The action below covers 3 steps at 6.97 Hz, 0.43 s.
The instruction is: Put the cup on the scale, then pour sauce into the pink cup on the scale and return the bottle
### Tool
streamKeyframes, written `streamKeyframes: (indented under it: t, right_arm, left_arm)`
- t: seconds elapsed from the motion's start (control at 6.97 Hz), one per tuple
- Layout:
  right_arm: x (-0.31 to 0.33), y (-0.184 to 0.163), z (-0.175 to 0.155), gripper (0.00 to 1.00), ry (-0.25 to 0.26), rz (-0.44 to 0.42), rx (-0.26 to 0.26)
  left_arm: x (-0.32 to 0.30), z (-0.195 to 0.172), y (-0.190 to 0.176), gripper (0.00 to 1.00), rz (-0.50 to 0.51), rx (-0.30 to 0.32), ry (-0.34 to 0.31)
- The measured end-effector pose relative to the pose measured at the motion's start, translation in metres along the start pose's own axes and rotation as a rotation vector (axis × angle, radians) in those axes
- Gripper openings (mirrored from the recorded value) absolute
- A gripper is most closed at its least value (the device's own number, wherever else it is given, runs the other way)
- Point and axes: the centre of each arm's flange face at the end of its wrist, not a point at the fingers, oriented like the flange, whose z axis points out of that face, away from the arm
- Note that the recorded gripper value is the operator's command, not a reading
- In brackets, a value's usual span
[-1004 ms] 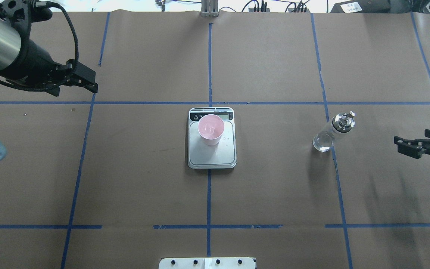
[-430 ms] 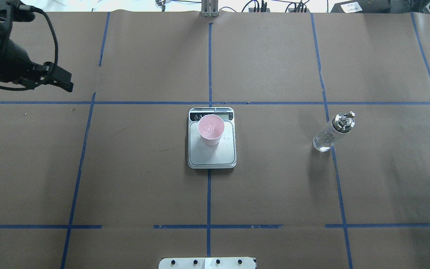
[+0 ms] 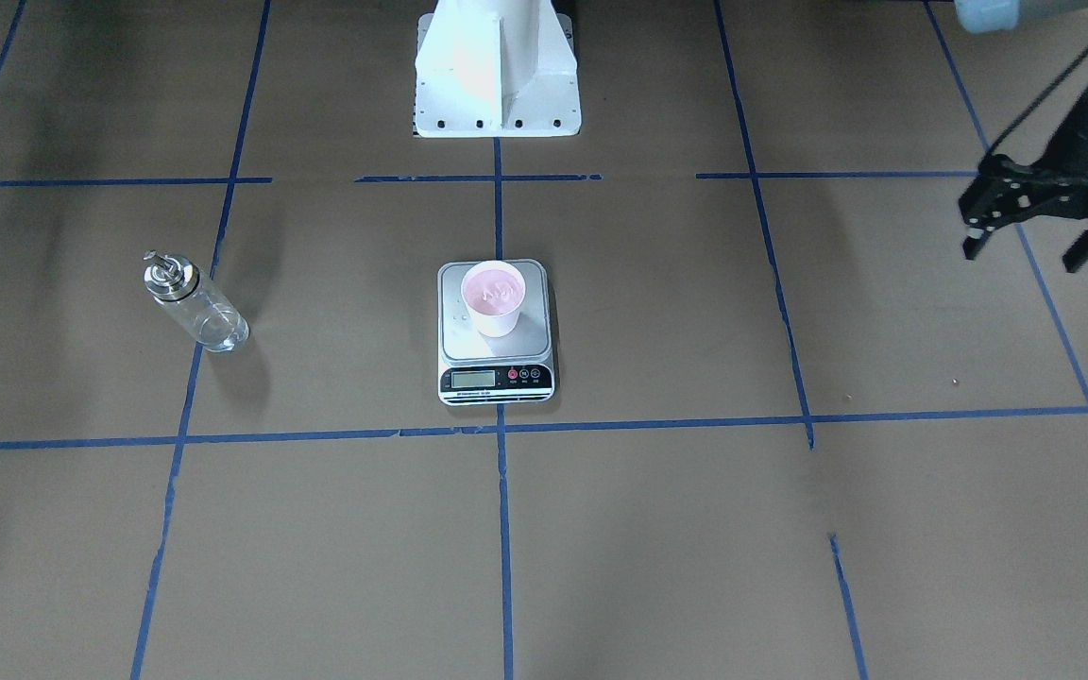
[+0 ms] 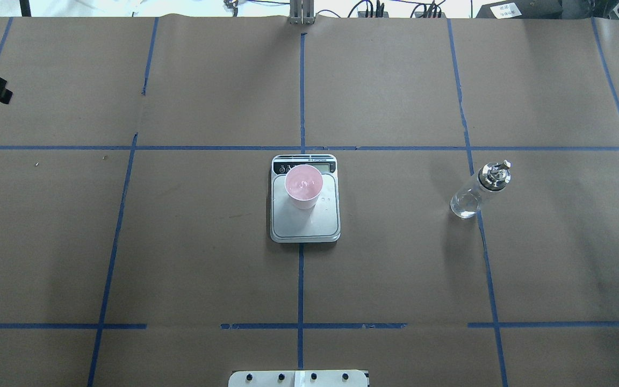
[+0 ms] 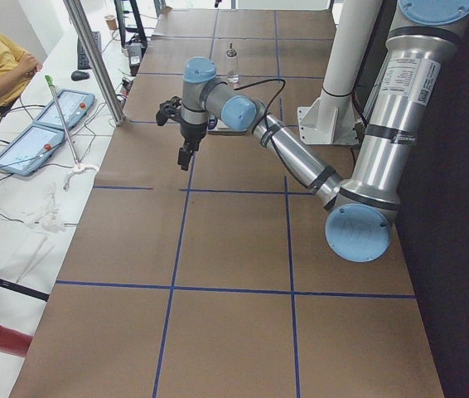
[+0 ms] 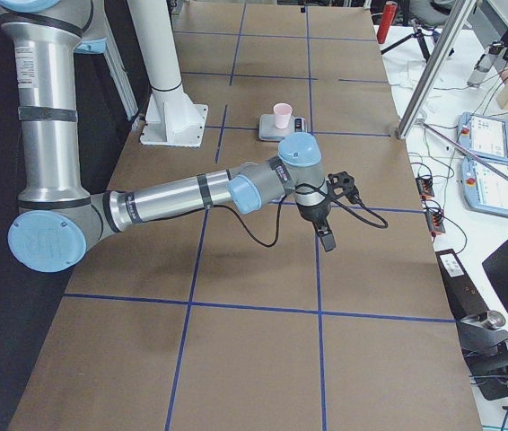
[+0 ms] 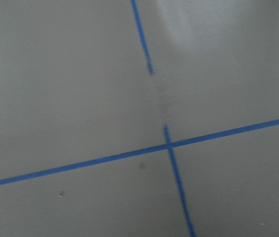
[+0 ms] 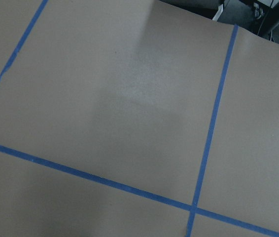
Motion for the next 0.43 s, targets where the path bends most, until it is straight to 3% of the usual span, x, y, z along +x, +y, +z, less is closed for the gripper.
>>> streamKeyframes:
  t: [0.43]
  right_arm:
    - [0.018,0.023,0.011,1.0,-0.063,0.115,-0.164]
  left_arm:
    - [-0.13,-0.005,-0.001,1.0,0.034,-0.035,0.021]
